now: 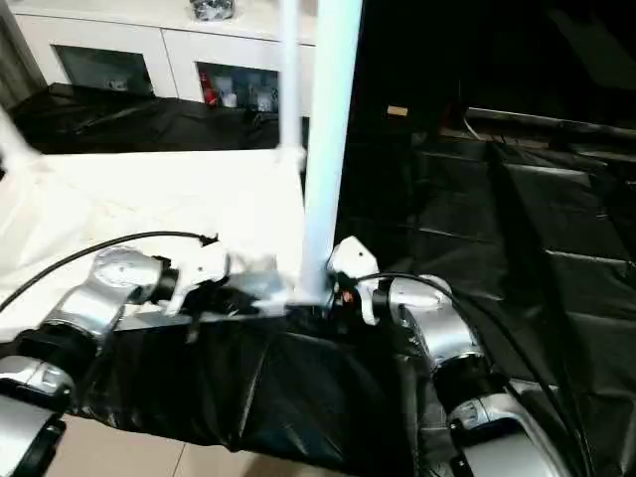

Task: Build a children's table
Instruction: Rotate leg to tighten

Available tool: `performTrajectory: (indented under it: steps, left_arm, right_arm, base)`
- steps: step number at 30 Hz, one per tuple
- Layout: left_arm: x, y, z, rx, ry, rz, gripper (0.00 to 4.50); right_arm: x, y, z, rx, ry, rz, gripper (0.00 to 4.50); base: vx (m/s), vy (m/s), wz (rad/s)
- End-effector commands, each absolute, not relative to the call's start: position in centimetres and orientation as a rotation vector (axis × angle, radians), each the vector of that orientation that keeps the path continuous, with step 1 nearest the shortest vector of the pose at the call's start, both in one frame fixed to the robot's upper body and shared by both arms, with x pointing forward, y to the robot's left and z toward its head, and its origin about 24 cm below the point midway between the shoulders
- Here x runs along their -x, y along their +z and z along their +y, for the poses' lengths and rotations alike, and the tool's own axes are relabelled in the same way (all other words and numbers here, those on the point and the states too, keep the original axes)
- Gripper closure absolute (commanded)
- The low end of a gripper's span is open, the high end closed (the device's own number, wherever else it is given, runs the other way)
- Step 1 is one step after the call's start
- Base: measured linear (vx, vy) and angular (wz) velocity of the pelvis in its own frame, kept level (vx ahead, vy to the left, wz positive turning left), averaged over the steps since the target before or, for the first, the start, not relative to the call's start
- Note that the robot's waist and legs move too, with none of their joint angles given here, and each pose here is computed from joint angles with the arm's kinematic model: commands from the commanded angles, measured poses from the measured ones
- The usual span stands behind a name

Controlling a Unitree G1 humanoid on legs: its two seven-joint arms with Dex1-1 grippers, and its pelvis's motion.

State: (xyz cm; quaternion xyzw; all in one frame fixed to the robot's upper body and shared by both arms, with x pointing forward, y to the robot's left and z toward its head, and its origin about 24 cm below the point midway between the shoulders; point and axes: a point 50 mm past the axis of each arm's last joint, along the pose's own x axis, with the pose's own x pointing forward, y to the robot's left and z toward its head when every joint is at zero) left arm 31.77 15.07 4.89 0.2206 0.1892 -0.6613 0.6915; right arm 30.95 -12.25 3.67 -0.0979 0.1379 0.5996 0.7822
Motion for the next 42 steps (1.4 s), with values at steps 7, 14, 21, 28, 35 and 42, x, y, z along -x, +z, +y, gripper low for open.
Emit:
performTrajectory:
  steps: [7,14,21,28,35,42]
  left_arm:
    - [-30.5,3.3,15.1,-0.469,-1.609,0.525,4.5]
    - [-30.8,3.3,15.1,-0.459,-1.544,0.51,4.5]
    - [-32.3,2.7,12.7,-0.462,-1.272,0.483,4.5]
    - [-31.9,2.0,7.7,-0.415,-1.232,0.437,4.5]
    - [-31.6,1.9,6.4,-0.432,-1.246,0.416,4.5]
    - [-31.2,1.9,9.5,-0.468,-1.322,0.45,4.5]
  right_arm:
    - [-30.9,4.0,-11.7,0.231,1.417,0.33,1.63]
    - [-31.0,3.9,-11.3,0.142,1.351,0.299,1.82]
    - [-32.9,2.4,-11.1,0.094,0.831,0.285,1.83]
    - [-32.8,0.9,-7.5,-0.026,0.568,0.33,1.83]
    - [-32.6,1.4,-5.9,-0.021,0.603,0.302,1.14]
    - [-32.8,2.6,-10.1,0.019,0.763,0.258,0.67]
  base:
    - [0.0,0.0,0.0]
    - [0.0,0.0,0.0]
    - [0.0,0.0,0.0]
    - [0.0,0.0,0.0]
    - [0.0,0.0,0.0]
    - [0.0,0.0,0.0]
